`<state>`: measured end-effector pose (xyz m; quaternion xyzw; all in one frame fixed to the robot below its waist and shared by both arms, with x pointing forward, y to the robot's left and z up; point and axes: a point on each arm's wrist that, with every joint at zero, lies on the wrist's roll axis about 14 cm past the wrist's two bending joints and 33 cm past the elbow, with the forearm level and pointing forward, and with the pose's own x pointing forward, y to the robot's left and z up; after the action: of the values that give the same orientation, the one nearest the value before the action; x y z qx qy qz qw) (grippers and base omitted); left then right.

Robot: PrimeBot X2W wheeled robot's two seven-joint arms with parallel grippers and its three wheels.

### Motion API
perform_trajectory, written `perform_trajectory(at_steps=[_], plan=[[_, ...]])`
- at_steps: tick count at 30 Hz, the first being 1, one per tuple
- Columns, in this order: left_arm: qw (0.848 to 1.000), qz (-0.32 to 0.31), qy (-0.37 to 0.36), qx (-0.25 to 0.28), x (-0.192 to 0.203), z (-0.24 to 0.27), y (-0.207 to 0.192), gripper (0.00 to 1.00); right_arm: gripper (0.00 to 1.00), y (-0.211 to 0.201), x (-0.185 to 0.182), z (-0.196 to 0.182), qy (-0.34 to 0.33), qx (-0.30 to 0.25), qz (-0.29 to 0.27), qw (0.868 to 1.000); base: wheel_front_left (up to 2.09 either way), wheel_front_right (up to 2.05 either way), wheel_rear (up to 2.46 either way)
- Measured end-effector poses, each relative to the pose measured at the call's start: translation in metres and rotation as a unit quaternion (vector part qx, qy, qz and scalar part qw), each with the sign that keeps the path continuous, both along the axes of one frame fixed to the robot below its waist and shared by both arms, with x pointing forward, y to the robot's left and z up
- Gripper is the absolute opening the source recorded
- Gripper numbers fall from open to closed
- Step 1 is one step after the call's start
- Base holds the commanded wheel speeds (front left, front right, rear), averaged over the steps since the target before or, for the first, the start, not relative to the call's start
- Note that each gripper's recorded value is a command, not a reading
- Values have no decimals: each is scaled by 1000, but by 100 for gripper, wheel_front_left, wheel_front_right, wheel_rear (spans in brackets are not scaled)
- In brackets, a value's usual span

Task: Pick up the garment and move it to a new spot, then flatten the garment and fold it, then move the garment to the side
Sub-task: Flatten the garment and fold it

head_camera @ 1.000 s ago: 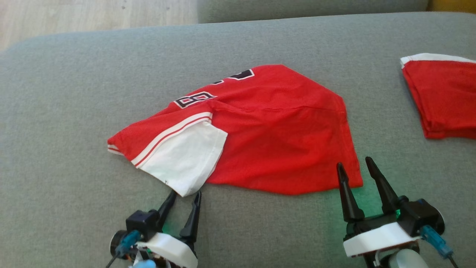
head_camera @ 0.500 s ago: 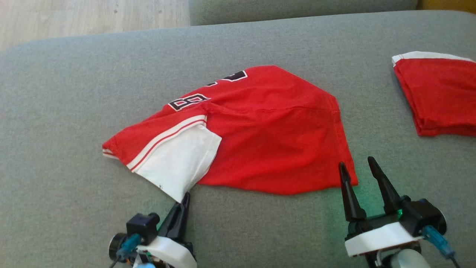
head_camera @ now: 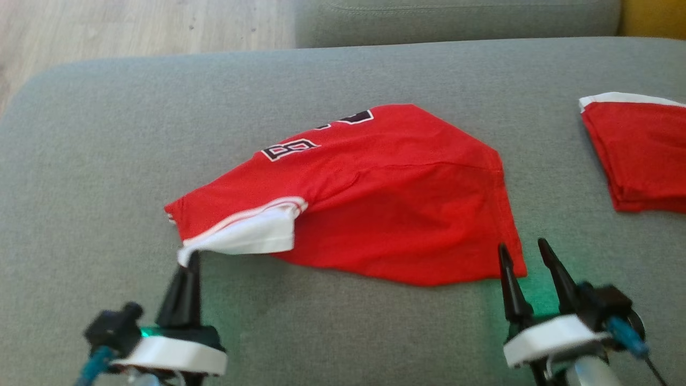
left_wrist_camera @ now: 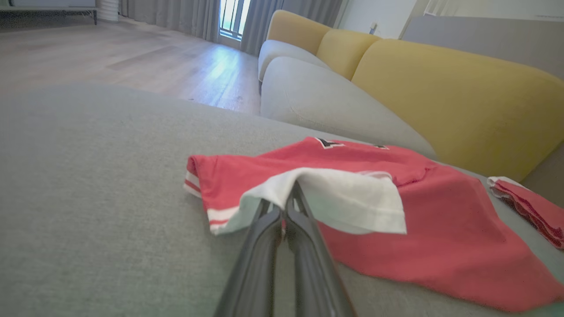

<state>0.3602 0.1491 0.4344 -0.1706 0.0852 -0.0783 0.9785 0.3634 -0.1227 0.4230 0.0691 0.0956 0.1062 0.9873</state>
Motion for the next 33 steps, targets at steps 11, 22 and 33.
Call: perform_trajectory(at_steps=[11,22,33], plan=[[998,28,-51,-28,21,35,26,0,100,-14,78,-18,74,-24,-2,997,0,0,0],[998,28,-46,-24,27,32,31,0,100,5,105,-49,143,-23,20,989,0,0,0],[999,24,-43,-22,21,31,29,0,40,21,109,-55,158,-34,46,986,0,0,0]])
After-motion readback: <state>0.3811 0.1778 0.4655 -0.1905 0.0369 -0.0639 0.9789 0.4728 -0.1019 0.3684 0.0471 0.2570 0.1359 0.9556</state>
